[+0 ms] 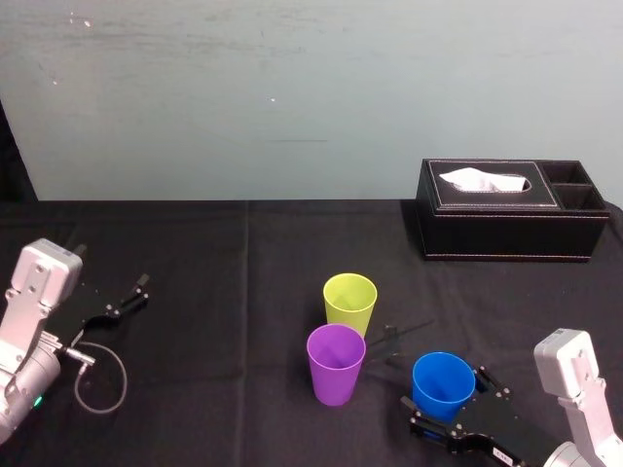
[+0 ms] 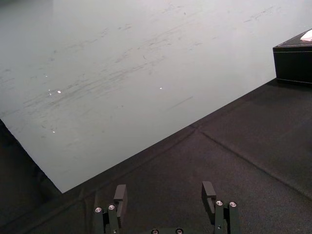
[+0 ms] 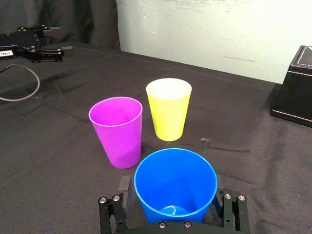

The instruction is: Stack the three plastic cups sequentially using one hand.

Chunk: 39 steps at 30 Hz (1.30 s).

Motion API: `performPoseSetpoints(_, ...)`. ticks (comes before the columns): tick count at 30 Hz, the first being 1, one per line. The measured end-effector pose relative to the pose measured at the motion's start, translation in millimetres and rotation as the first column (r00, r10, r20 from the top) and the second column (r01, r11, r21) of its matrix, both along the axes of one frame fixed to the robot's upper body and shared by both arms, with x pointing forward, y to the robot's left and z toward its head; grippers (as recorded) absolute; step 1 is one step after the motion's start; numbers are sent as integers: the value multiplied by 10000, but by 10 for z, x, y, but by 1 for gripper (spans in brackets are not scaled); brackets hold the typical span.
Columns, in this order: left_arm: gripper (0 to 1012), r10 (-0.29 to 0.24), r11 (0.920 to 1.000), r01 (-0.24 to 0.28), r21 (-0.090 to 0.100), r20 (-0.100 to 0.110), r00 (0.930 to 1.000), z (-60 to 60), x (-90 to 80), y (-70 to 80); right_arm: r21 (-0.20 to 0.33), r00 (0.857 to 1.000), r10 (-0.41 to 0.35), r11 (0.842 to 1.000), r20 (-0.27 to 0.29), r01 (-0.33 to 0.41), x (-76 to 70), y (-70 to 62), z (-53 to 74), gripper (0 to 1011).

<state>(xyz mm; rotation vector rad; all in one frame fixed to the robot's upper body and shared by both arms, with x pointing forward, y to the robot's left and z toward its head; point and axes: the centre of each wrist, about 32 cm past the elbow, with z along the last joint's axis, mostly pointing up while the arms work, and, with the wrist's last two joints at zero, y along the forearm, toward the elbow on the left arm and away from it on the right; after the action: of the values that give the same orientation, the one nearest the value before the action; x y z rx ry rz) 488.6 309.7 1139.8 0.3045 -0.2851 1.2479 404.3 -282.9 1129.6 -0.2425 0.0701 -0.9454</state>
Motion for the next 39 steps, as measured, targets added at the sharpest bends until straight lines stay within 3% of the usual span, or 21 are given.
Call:
performPoseSetpoints(8, 1000, 0, 10000, 0, -1, 0, 10000, 0, 0, 0, 1, 10000, -2, 10000, 9, 2, 0, 1, 1, 1003)
performPoseSetpoints(20, 1000, 0, 10000, 0, 0, 0, 10000, 0, 0, 0, 0, 10000, 6, 10000, 9, -6, -1, 2, 1, 772)
performPoseSetpoints(27, 1000, 0, 10000, 0, 0, 0, 10000, 0, 0, 0, 2, 10000, 3, 10000, 9, -3, -2, 0, 2, 739)
performPoseSetpoints(34, 1000, 1, 10000, -1, 0, 0, 10000, 0, 0, 0, 79, 9999, -129, 9999, 68, 128, 28, 5, 139, 735)
performPoseSetpoints(39, 1000, 1, 10000, -1, 0, 0, 10000, 0, 0, 0, 176, 9995, -226, 9996, 199, 223, 104, 16, 336, 735)
